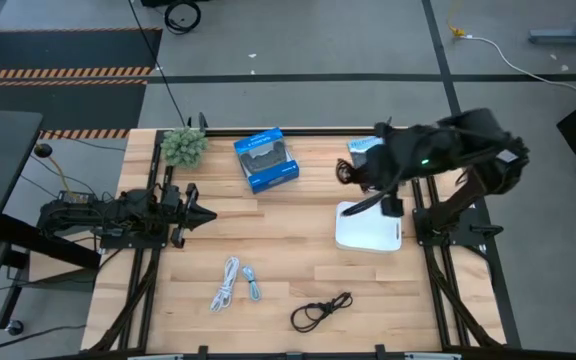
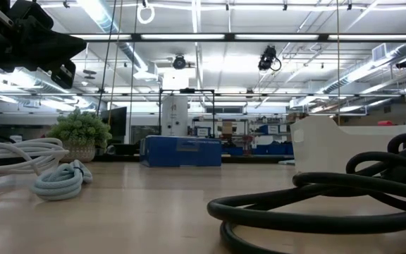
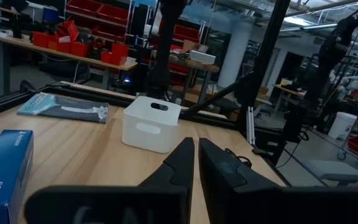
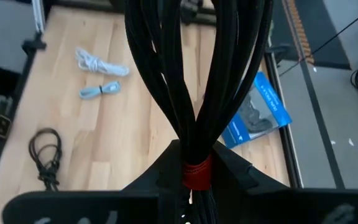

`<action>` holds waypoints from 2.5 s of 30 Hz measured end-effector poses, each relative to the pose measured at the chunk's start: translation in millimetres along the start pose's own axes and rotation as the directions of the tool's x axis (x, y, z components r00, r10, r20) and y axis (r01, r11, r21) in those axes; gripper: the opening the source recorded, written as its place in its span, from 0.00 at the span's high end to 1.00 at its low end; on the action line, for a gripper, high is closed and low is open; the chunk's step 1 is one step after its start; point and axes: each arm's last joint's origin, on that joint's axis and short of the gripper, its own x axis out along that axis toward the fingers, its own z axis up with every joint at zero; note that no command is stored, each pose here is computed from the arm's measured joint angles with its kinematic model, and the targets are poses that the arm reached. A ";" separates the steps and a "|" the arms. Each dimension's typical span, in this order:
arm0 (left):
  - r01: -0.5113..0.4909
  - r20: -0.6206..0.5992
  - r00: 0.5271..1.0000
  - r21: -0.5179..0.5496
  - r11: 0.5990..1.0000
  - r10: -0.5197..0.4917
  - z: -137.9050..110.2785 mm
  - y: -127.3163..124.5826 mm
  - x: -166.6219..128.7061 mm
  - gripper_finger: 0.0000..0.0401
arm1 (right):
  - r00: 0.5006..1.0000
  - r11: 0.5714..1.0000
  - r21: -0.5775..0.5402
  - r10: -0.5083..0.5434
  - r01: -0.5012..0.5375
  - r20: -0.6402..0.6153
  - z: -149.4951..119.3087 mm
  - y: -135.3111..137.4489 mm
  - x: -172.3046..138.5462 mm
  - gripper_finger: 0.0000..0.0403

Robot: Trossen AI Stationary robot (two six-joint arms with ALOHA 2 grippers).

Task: Pick and place USB-C Cables
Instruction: Put the top black USB cable into the white bin

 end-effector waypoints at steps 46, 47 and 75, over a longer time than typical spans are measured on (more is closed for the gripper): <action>0.000 0.000 1.000 0.000 1.000 0.000 0.0 0.0 0.0 0.93 | 0.867 0.970 0.241 -0.121 0.001 0.483 -51.3 -40.0 -130.5 0.84; 0.000 0.000 1.000 0.000 1.000 0.000 0.0 0.0 0.0 0.93 | 0.881 0.967 0.254 -0.119 -0.002 0.458 -53.7 -39.7 -129.0 0.84; 0.000 0.000 1.000 0.000 1.000 0.000 -0.1 0.0 0.0 0.93 | 0.987 0.956 0.292 0.013 0.034 -0.159 -77.7 -7.7 -4.5 0.84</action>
